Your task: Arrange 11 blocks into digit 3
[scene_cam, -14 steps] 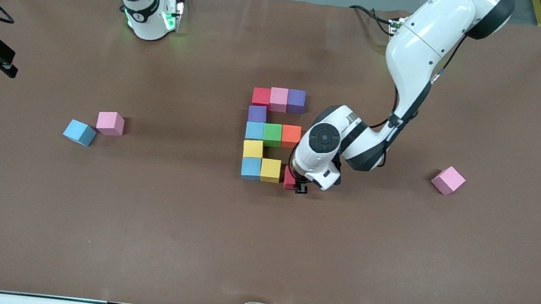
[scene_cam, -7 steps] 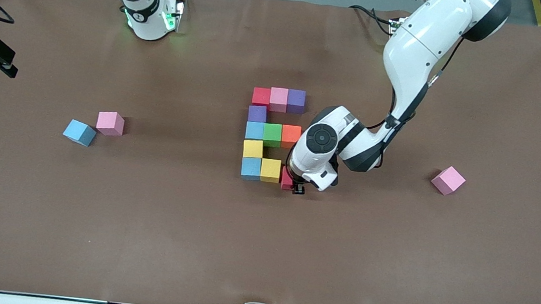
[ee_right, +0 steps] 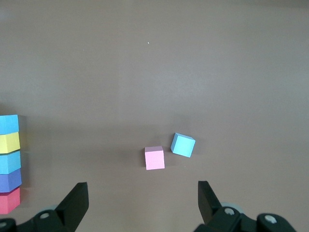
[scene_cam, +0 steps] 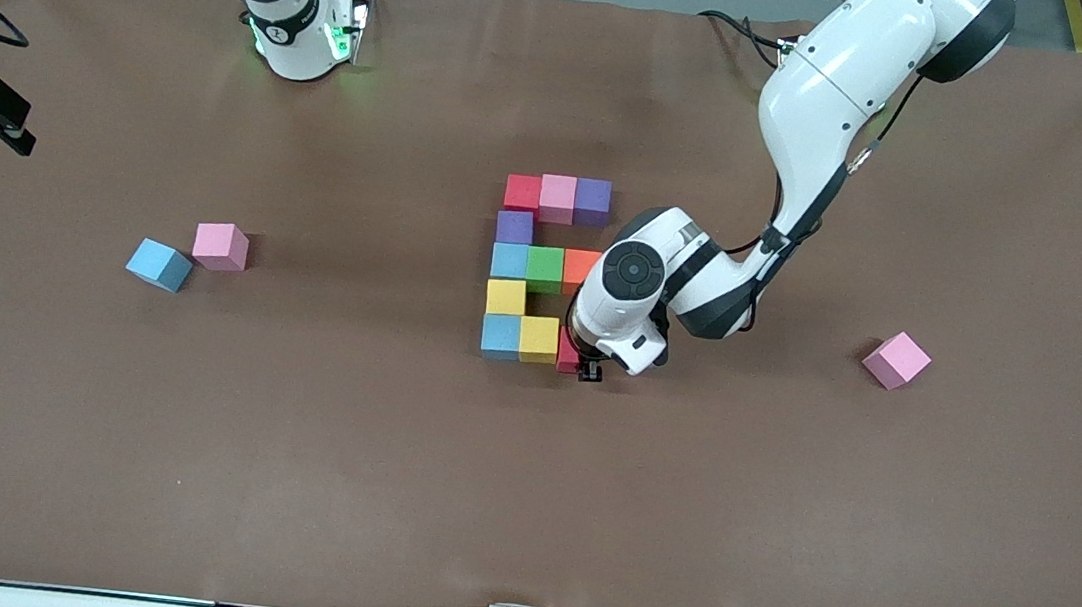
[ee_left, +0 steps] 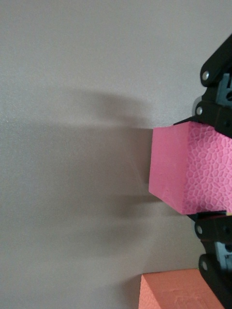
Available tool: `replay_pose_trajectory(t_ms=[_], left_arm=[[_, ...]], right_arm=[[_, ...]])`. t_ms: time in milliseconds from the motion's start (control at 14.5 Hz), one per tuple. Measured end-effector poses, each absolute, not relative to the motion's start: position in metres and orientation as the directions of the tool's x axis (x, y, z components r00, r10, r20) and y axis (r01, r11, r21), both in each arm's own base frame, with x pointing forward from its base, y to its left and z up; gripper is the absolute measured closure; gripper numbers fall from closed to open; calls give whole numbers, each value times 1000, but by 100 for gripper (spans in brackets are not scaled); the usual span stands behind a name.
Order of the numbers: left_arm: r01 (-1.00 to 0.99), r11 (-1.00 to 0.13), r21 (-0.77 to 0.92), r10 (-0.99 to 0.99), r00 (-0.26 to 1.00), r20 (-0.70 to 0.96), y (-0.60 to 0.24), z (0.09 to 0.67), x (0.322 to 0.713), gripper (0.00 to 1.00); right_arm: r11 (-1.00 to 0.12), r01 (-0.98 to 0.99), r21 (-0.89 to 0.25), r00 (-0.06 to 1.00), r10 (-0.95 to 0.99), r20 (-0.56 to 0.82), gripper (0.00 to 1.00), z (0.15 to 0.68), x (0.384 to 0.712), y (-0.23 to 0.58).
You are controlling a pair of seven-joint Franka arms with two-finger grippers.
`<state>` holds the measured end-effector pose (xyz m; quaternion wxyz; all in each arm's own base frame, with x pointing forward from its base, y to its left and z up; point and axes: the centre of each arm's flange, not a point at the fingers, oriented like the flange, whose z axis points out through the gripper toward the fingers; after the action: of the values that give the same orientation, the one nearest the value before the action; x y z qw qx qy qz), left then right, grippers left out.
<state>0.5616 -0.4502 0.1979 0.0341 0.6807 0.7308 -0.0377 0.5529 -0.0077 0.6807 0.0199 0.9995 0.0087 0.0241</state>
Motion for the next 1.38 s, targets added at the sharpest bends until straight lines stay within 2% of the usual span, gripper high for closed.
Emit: replay_pose_trajectory(t_ms=[276,484,553,622,898,1243,1382], left_arm=[[997,71,-14,993,-72,-98,-450,193,561,41],[997,70,-14,993,-71,-98,-450,192,561,18],[998,66,-12,993,-66,-99,-450,193,562,6],[998,61,-5,993,-61,-103,-451,196,564,0],[997,65,32,992,-61,-113,-452,241,579,0],[999,21,44,998,-19,-54,-431,353,592,0],[997,-42,71,998,45,-44,-415,399,595,0]], right_arm=[[-999,17,40,999,19,48,0,681,553,-7],[-999,17,40,999,19,48,0,681,553,-7],[-999,17,40,999,19,48,0,681,553,-7],[-999,17,40,999,19,48,0,681,553,-7],[-999,17,40,999,19,48,0,681,553,-7],[-999,17,40,999,19,48,0,681,553,-7],[-999,17,40,999,19,48,0,681,553,-7]])
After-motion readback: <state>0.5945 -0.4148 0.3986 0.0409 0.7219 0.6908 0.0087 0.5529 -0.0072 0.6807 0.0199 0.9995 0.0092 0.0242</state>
